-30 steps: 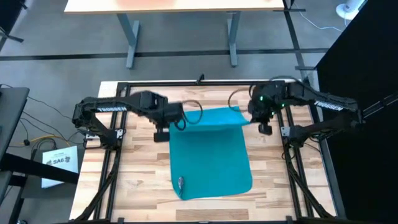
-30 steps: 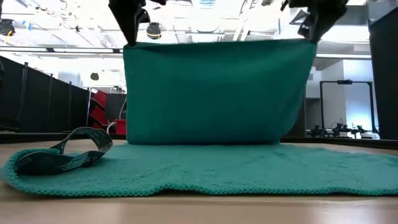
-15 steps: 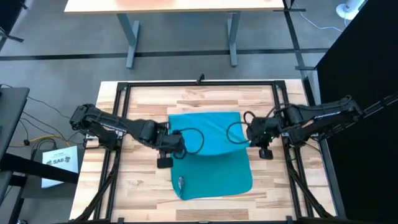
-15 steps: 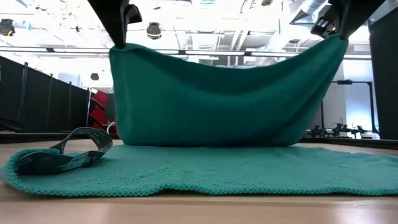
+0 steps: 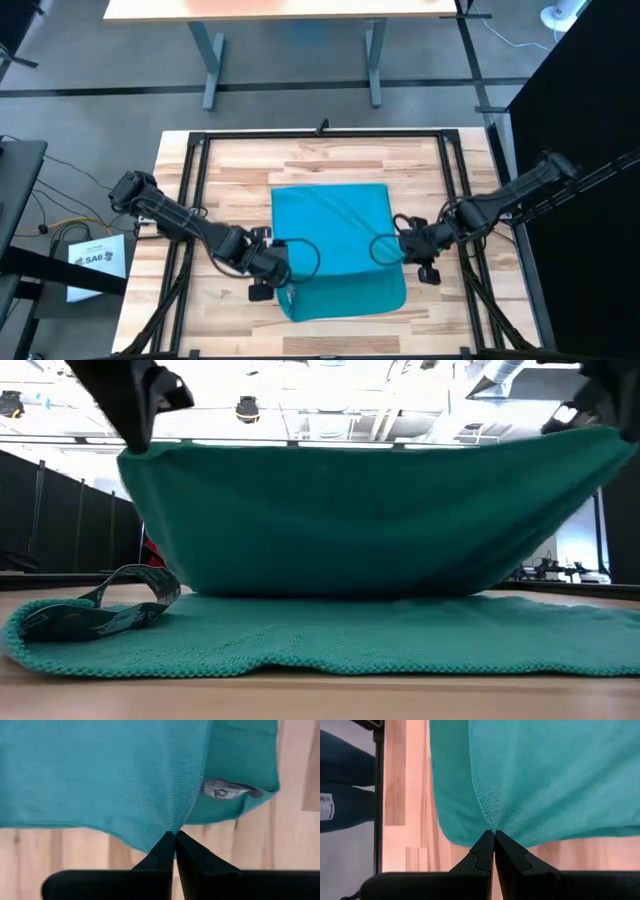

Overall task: Roll towel
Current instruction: Roll the blue towel

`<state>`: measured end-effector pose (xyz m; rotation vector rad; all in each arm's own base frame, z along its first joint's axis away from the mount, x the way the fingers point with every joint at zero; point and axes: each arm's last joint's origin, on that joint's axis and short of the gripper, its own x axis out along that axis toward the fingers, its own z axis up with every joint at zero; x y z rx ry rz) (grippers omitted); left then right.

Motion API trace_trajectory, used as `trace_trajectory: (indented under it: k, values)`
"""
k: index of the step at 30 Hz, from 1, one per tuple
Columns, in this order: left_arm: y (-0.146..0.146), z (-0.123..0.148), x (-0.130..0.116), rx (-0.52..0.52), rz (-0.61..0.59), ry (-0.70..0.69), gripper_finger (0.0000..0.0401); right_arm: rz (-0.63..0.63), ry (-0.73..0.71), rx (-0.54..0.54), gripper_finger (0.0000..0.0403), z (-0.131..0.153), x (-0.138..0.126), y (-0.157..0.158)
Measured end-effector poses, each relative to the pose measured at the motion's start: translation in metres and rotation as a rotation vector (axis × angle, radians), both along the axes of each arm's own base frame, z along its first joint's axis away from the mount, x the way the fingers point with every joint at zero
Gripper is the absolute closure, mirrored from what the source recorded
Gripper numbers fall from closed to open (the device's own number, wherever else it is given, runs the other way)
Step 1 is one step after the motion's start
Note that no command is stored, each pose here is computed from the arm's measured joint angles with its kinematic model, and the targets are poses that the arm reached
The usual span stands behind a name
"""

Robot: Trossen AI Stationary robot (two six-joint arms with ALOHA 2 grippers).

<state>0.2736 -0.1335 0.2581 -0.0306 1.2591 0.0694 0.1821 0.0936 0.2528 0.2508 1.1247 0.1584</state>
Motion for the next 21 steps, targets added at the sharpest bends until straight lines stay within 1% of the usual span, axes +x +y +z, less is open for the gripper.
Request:
trace_trajectory:
  k: [3,6,9,14,18,21]
  values:
    - [-0.007,-0.014,-0.001,-0.026,-0.013,-0.032,0.0401,-0.006,0.019,-0.017,0.0403,-0.014,-0.006,0.005]
    - [-0.013,-0.025,-0.002,-0.043,-0.027,-0.062,0.0401,-0.013,0.003,0.018,0.0403,-0.026,-0.008,0.012]
    - [-0.016,-0.036,-0.006,-0.054,-0.031,-0.059,0.0401,-0.012,-0.006,0.048,0.0403,-0.033,-0.011,0.019]
    - [-0.022,-0.041,-0.007,-0.078,-0.048,-0.089,0.0401,-0.007,0.013,0.076,0.0403,-0.045,-0.02,0.028]
    - [-0.024,-0.04,-0.004,-0.091,-0.052,-0.117,0.0401,0.002,0.018,0.091,0.0403,-0.055,-0.026,0.032]
    - [-0.025,-0.039,-0.003,-0.1,-0.053,-0.133,0.0401,-0.003,-0.001,0.122,0.0403,-0.059,-0.027,0.035]
